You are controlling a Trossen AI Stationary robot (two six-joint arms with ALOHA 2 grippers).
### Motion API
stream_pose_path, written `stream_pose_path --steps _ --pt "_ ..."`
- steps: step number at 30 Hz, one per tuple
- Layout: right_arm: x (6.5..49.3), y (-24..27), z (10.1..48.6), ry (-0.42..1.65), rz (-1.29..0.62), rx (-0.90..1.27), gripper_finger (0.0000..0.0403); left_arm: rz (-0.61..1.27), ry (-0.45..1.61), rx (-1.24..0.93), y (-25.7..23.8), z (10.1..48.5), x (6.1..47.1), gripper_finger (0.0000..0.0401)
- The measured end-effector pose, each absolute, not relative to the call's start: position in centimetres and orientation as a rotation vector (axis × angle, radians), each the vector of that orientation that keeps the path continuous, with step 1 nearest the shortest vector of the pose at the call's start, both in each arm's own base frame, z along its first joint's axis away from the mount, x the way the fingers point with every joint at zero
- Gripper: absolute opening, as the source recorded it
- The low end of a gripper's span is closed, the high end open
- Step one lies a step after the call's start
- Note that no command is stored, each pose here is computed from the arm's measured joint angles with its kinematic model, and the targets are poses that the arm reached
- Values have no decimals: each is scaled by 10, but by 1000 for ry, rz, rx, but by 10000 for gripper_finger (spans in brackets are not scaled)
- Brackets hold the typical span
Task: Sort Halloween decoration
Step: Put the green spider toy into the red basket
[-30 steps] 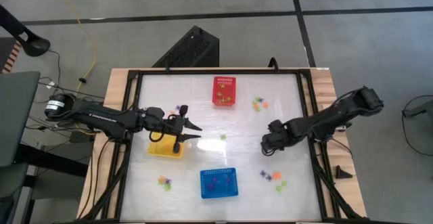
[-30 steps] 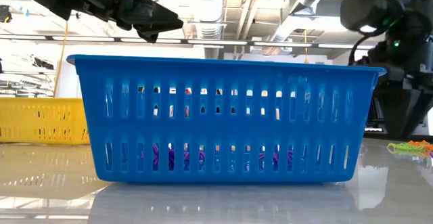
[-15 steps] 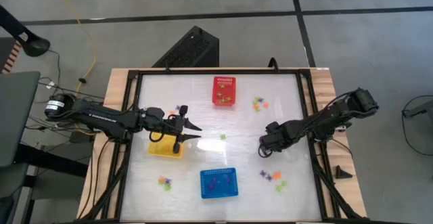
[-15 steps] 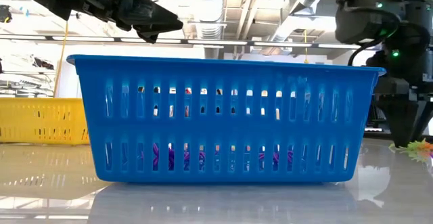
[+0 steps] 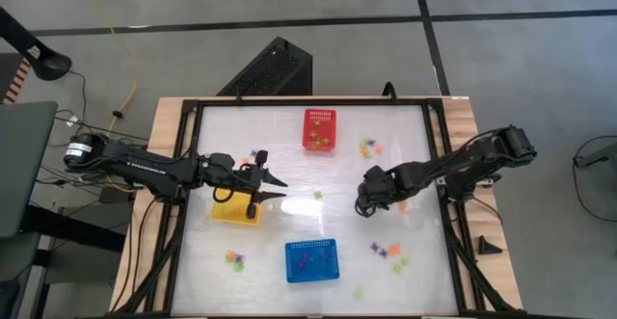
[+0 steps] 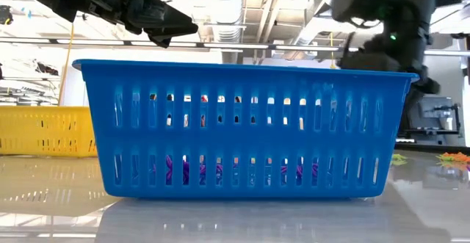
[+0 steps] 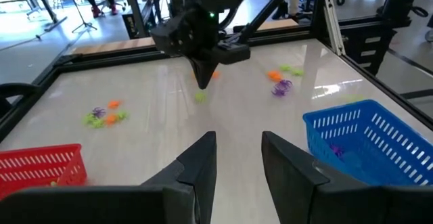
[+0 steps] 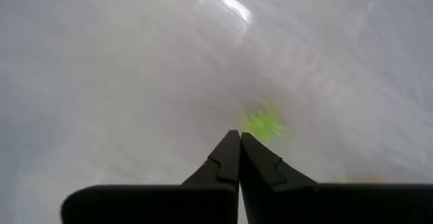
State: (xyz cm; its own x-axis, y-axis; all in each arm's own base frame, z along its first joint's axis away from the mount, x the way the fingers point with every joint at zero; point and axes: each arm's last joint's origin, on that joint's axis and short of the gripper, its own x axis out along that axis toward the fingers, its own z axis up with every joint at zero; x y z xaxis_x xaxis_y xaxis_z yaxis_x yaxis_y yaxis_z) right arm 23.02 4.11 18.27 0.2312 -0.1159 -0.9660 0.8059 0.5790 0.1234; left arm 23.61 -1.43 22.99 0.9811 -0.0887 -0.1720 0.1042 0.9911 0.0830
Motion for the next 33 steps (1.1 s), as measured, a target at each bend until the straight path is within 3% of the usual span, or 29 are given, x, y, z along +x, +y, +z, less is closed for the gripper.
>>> stream_pose_path --steps 12,26,33 --pt "243 46 202 1121 -658 688 25 -98 175 92 -14 229 236 108" --pt "246 37 170 1331 -751 590 222 -100 189 88 -14 228 236 108" --pt "246 33 167 1385 -727 567 248 -98 194 88 -14 228 236 108"
